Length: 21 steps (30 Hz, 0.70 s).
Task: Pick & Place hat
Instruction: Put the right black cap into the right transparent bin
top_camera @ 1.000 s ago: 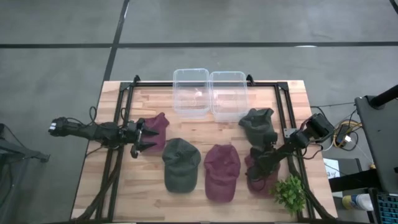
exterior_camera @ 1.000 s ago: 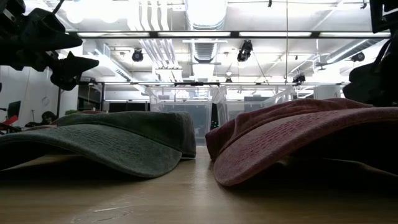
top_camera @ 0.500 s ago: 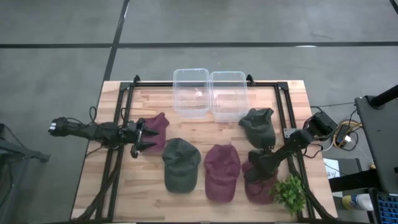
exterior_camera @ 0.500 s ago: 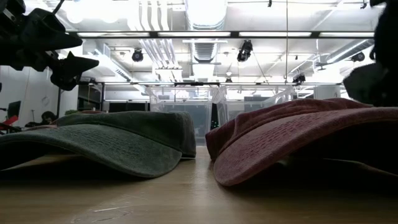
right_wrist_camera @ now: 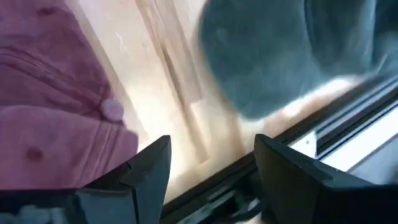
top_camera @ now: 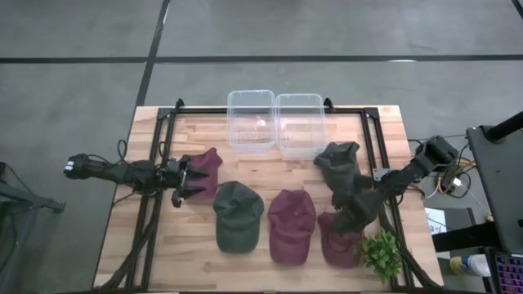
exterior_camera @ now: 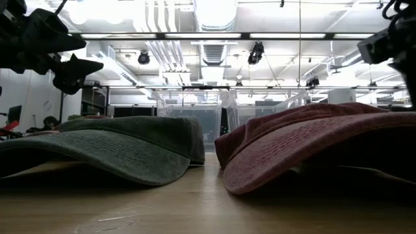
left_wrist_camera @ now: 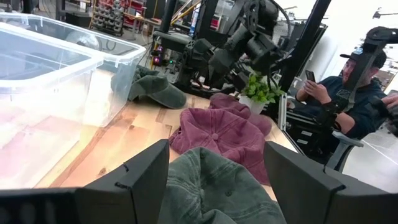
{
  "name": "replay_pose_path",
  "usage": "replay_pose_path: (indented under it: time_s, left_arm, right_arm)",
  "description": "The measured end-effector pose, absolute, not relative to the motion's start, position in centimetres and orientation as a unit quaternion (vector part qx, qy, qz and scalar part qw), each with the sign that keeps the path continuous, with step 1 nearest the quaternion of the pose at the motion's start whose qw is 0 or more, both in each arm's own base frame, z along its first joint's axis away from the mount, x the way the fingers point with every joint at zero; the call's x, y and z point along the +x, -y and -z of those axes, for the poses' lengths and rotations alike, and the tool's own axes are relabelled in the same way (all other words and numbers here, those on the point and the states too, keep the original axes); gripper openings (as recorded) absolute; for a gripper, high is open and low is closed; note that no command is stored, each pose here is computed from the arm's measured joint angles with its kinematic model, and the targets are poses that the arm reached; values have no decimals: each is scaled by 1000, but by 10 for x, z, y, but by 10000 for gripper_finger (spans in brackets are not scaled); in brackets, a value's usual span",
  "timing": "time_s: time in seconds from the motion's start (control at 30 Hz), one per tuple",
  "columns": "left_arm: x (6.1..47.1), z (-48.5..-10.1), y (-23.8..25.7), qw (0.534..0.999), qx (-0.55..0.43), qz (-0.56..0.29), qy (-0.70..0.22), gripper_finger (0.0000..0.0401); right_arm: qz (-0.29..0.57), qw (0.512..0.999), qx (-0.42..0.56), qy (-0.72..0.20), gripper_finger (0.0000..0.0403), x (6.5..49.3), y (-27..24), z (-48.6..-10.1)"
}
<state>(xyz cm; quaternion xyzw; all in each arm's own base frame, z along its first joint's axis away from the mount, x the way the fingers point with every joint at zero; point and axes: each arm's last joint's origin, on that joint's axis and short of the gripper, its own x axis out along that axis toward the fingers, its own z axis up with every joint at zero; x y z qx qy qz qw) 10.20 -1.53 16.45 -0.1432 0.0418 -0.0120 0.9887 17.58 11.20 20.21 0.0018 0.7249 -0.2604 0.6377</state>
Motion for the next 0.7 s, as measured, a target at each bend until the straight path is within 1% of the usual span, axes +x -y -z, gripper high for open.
replay_pose_path:
  time_s: [0.17,0.33,0.53,0.7]
  left_arm:
    - [102,-165,15,993,-114,13,-41,255]
    - [102,-165,15,993,-108,12,-41,255]
    - [102,-166,15,993,-110,13,-31,255]
    - [102,-167,15,993,-111,14,-27,255]
  right_arm:
    - [309,632,111,-703,226,156,-101,-211]
    - [361,628,227,-651,226,138,-90,-218]
    - [405,630,359,-558,226,118,-75,-226]
    - [442,649,417,-458,226,112,-64,-233]
